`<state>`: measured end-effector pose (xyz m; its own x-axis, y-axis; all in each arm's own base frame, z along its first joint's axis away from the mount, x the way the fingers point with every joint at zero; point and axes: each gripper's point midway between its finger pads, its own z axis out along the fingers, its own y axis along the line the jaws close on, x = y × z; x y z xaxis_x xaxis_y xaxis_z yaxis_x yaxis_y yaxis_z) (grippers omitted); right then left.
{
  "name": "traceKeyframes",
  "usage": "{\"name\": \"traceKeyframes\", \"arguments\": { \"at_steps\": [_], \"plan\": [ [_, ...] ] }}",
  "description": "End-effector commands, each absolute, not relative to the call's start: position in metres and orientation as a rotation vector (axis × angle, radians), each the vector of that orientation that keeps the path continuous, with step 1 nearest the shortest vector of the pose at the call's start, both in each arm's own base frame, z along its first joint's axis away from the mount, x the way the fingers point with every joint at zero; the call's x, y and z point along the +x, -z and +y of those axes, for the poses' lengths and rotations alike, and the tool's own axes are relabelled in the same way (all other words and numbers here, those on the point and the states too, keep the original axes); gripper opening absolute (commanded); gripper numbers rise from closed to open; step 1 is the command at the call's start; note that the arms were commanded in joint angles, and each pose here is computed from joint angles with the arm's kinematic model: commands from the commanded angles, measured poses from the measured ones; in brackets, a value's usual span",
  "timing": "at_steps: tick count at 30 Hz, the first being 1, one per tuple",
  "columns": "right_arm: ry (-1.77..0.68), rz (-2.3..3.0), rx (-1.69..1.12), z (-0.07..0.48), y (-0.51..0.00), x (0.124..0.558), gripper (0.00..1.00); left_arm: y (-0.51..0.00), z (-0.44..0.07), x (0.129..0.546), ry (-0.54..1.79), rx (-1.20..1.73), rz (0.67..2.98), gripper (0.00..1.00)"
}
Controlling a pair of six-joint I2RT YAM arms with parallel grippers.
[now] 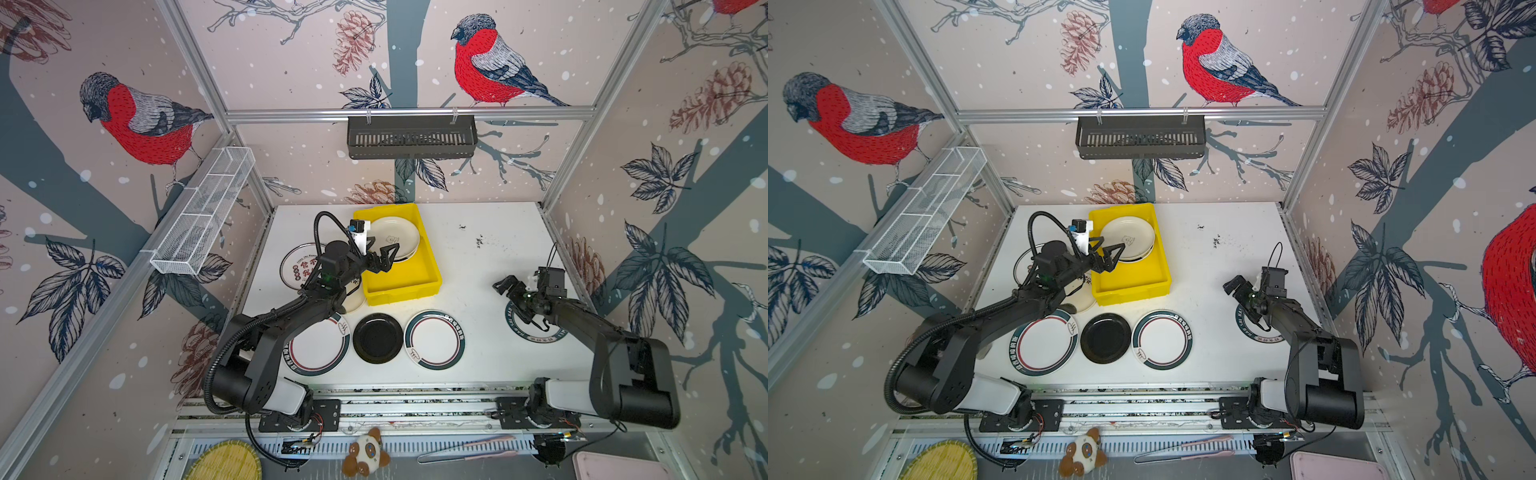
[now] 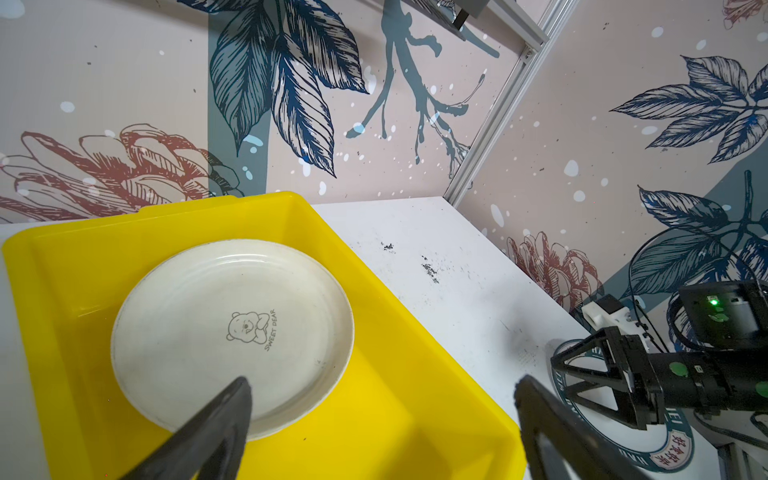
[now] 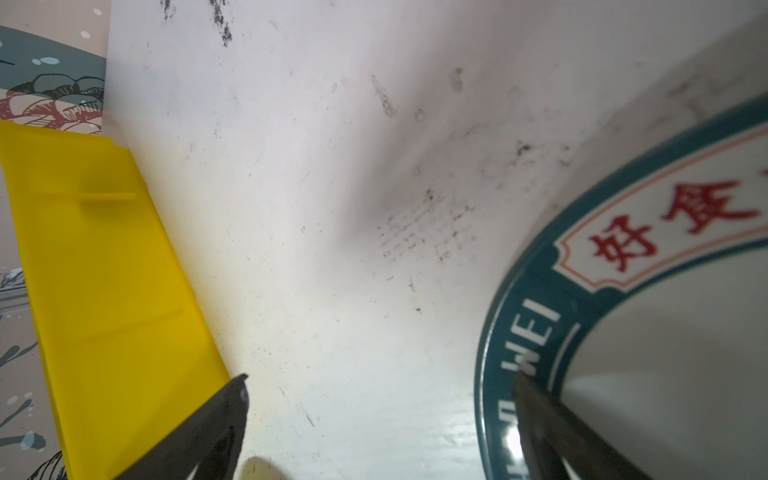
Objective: Place the plates into the plastic bin on the countertop
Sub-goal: 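Move the right gripper to the green-rimmed HAO WEI plate while the left gripper withdraws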
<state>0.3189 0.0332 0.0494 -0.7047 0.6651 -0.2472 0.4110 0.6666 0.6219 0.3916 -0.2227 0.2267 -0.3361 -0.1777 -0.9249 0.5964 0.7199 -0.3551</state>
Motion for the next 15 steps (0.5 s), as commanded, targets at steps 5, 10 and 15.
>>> {"name": "traceKeyframes", "arguments": {
  "at_steps": [5, 10, 15],
  "plan": [
    [-0.798, 2.442, 0.802, 0.054, -0.046, 0.330, 1.00, -0.231, -0.218, 0.387, 0.789, 0.319, 1.760, 0.97],
    [-0.838, 2.457, 0.726, 0.073, -0.050, 0.345, 1.00, -0.233, -0.218, 0.383, 0.778, 0.315, 1.775, 0.97],
    [-0.818, 2.459, 0.674, 0.075, -0.057, 0.351, 1.00, -0.230, -0.221, 0.378, 0.764, 0.322, 1.788, 0.97]
  ]
}}
